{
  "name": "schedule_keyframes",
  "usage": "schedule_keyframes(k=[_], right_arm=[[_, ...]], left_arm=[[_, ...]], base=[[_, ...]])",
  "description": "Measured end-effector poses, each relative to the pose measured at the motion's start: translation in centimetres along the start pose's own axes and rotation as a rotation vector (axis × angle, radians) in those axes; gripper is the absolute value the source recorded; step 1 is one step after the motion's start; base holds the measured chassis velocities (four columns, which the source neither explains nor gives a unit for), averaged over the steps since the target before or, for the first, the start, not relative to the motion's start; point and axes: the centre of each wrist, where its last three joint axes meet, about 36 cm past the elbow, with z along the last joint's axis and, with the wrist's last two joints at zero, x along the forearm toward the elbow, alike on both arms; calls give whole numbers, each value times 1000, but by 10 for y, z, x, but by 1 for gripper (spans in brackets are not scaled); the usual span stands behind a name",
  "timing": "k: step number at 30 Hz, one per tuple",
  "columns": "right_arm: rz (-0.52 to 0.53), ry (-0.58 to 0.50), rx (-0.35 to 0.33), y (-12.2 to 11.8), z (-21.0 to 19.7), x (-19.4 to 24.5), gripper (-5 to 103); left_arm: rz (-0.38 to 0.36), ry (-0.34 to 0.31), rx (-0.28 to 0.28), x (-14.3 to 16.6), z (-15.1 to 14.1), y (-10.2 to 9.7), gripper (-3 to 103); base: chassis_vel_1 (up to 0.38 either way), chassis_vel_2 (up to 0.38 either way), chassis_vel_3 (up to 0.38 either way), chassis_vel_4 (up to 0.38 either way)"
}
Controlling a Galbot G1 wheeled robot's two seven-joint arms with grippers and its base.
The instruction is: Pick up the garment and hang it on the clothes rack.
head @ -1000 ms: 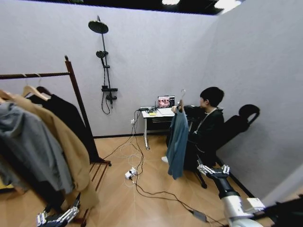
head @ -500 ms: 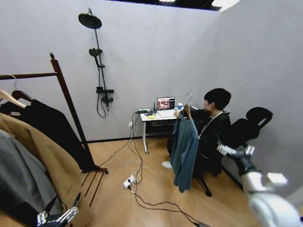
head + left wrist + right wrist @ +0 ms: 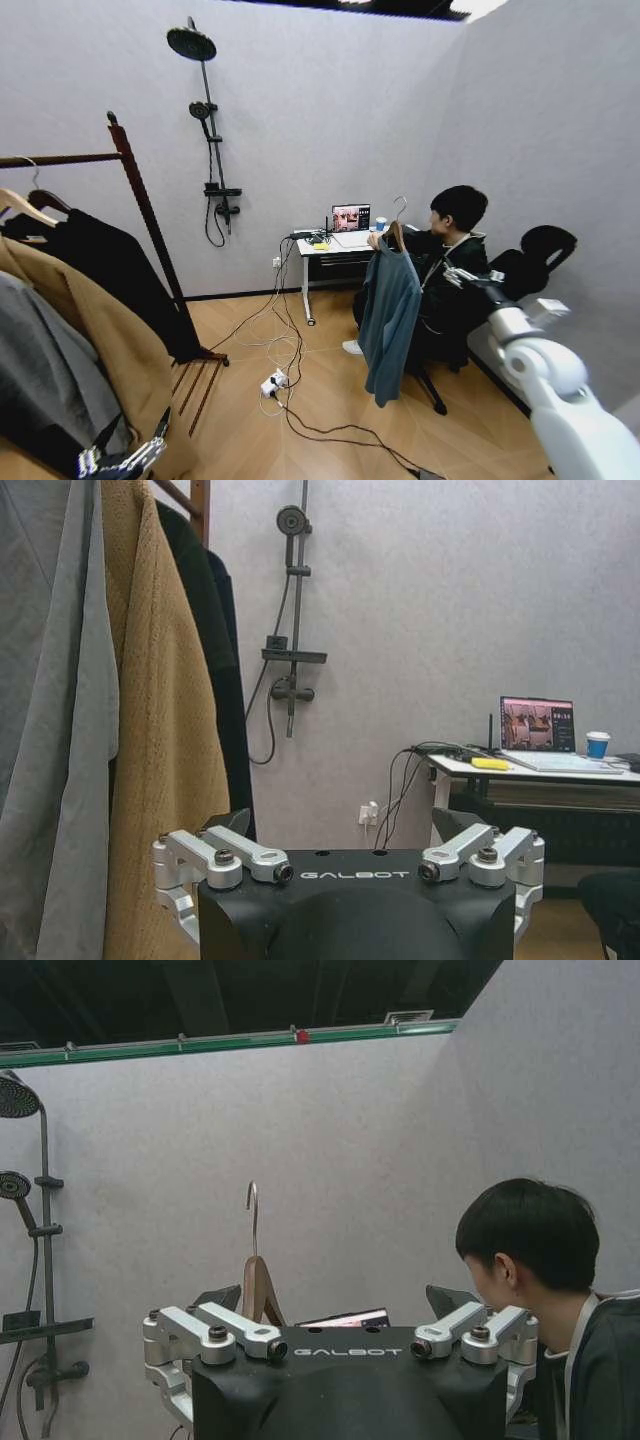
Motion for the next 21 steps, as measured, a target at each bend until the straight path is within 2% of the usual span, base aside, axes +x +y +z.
schedule_keyframes(k=[3, 6, 12, 16, 19, 20, 21], right_arm=[[17, 34, -8, 23, -3, -27, 100], [36, 50, 5, 36, -13, -45, 100], [61, 78, 43, 39, -12, -75, 100], [82, 110, 86, 39, 4, -102, 100], [84, 107, 145, 48, 18, -119, 100], [84, 107, 145, 48, 18, -119, 100], [74, 108, 158, 57, 24, -127, 100]], left_arm=[[0, 0, 0, 0, 0, 0, 100], [0, 0, 0, 0, 0, 0, 100], [0, 0, 0, 0, 0, 0, 100], [0, 0, 0, 0, 0, 0, 100], [0, 0, 0, 0, 0, 0, 100], [0, 0, 0, 0, 0, 0, 100], [0, 0, 0, 0, 0, 0, 100]], base=[[0, 0, 0, 0], [0, 0, 0, 0], [0, 0, 0, 0], [0, 0, 0, 0], [0, 0, 0, 0], [0, 0, 0, 0], [0, 0, 0, 0]])
